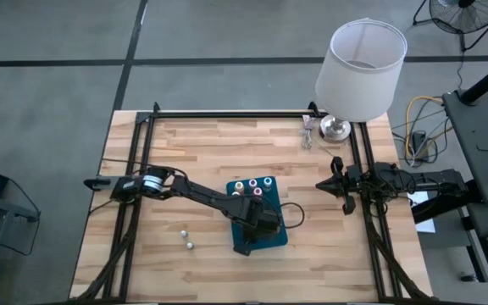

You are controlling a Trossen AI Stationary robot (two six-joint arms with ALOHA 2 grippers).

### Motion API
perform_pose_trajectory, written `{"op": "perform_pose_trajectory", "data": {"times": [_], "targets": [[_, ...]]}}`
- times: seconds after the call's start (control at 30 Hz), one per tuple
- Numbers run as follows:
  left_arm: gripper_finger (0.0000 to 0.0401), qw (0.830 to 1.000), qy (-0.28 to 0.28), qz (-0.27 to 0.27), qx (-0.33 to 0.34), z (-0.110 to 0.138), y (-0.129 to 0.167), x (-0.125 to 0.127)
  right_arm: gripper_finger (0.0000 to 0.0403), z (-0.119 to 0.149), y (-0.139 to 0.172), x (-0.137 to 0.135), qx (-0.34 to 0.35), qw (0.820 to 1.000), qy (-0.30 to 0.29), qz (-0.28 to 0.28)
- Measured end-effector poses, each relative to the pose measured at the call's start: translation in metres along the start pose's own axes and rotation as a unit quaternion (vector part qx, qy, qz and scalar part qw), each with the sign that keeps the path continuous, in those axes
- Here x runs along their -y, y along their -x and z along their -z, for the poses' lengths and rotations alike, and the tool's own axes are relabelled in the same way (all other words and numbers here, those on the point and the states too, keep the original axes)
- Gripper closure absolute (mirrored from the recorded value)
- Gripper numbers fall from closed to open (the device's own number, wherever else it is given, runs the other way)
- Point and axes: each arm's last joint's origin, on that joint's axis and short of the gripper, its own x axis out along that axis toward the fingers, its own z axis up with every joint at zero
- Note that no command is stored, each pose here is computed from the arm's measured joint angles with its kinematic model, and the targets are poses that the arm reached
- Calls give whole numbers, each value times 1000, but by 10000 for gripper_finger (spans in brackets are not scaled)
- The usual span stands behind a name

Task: Pick & Place food coloring
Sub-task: Put the small red food coloring bottle into the blue bin, then put the top small black food coloring bottle into the blue bin

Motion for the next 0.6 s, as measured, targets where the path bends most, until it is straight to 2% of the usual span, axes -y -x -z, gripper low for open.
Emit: {"op": "perform_pose_trajectory", "data": {"times": [0.3,0.6], "targets": [[296,1000,2,-3,-1,0,1,0,394,0,0,0,0,1000,0,0],[295,1000,3,-10,5,-2,30,2,394,0,0,0,1,1000,0,0]]}}
